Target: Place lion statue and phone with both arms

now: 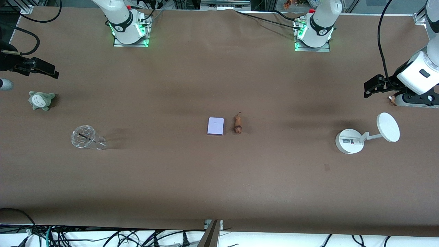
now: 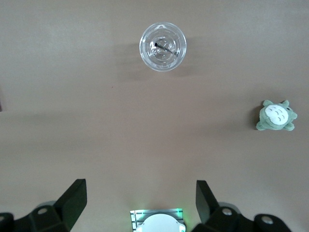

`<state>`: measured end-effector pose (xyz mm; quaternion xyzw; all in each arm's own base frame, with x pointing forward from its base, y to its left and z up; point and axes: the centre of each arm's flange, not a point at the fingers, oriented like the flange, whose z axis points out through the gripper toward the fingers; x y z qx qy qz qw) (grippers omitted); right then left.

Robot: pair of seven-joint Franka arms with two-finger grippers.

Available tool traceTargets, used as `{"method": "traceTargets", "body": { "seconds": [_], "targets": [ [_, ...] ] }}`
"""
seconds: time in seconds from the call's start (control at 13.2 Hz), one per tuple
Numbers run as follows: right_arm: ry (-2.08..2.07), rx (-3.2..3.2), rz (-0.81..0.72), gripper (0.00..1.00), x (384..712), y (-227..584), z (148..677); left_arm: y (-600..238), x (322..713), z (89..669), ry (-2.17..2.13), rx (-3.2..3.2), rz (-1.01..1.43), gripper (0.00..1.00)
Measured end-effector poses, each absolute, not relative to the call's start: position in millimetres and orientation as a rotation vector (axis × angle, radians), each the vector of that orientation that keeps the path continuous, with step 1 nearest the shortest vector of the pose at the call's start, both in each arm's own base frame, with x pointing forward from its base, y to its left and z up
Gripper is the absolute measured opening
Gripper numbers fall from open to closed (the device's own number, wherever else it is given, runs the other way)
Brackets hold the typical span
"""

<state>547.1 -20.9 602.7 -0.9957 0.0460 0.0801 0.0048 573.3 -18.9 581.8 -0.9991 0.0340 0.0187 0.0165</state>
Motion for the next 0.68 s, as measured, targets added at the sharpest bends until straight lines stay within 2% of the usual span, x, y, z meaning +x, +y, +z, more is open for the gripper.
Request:
{"method": "traceTargets", "body": {
  "seconds": [0.68],
  "targets": [
    [0.144,-3.117,0.274,1.00,554.6,-20.7,590.2,-43.9,571.1,582.0,0.175,-3.104,0.064,1.00]
  ]
}}
